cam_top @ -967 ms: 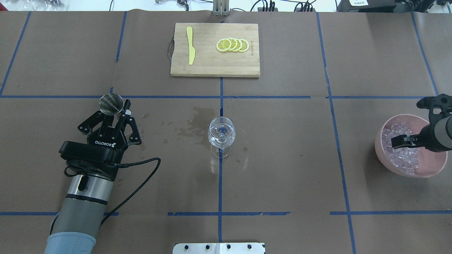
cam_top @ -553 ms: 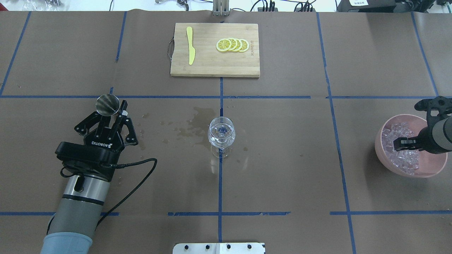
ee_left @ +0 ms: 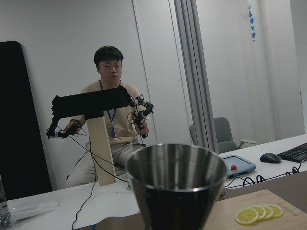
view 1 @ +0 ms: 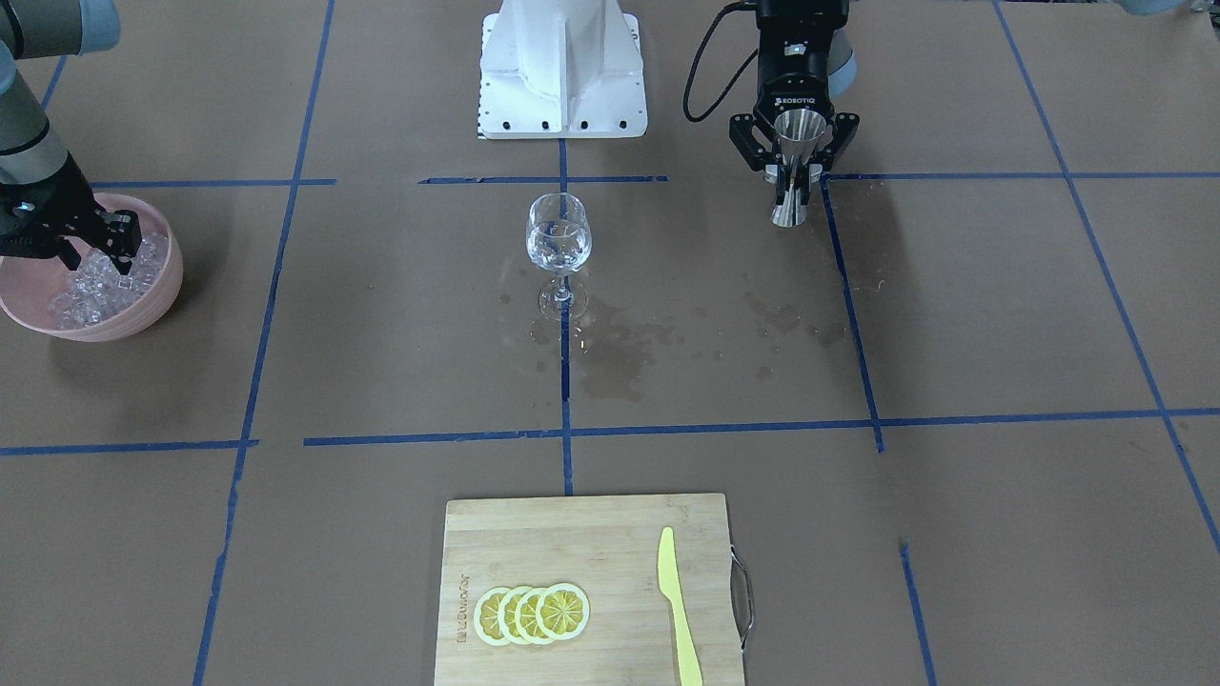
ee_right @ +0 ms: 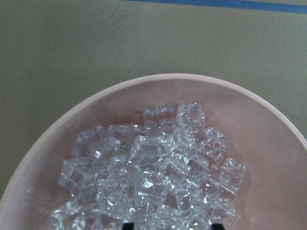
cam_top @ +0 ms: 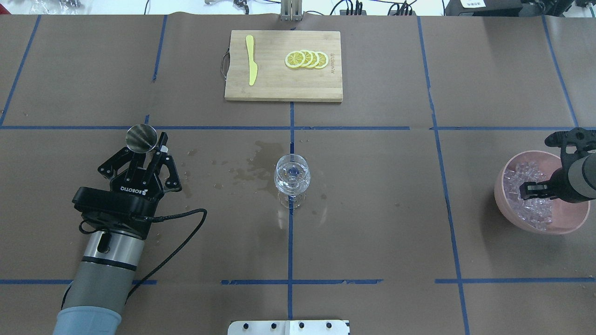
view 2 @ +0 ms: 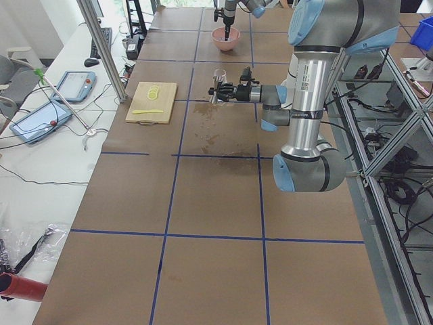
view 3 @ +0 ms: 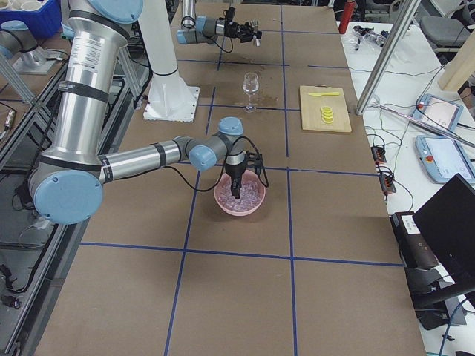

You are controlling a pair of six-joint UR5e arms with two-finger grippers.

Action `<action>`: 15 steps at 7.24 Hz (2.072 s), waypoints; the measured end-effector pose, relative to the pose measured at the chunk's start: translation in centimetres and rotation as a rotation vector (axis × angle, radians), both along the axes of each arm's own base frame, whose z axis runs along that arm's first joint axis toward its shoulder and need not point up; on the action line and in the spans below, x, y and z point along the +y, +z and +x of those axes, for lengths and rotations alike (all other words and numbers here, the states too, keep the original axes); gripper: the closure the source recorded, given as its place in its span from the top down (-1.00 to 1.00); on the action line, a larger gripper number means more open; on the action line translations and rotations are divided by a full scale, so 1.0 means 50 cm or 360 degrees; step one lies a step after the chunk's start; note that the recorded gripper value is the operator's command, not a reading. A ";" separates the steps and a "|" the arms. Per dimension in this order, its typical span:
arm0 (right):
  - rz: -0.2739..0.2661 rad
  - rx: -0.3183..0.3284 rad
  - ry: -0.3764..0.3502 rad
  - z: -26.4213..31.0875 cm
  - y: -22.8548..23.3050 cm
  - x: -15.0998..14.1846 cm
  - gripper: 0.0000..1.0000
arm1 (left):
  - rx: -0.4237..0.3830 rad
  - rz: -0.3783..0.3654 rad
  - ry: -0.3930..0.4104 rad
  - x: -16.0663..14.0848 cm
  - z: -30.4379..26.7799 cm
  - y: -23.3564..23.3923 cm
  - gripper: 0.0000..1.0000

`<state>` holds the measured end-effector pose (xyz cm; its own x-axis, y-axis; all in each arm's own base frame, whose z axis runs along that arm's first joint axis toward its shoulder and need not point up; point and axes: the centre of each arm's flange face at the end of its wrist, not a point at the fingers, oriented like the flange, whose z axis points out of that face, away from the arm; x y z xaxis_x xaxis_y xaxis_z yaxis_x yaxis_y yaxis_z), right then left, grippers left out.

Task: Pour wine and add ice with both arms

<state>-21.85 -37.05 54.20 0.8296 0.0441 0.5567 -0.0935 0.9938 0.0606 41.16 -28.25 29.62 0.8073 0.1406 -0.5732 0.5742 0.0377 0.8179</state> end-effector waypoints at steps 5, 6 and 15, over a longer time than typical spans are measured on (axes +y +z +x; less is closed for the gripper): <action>0.0026 -0.0027 -0.0016 0.005 -0.020 0.001 -1.00 | -0.0026 -0.0004 -0.0002 0.001 -0.010 0.025 -1.00; 0.0040 -0.0052 -0.0017 0.011 -0.039 0.004 -1.00 | -0.0038 -0.0005 -0.0002 0.002 -0.018 0.045 -1.00; 0.0148 -0.0333 0.0042 0.083 -0.222 0.009 -1.00 | 0.0131 -0.0167 0.0076 0.020 -0.096 0.309 -1.00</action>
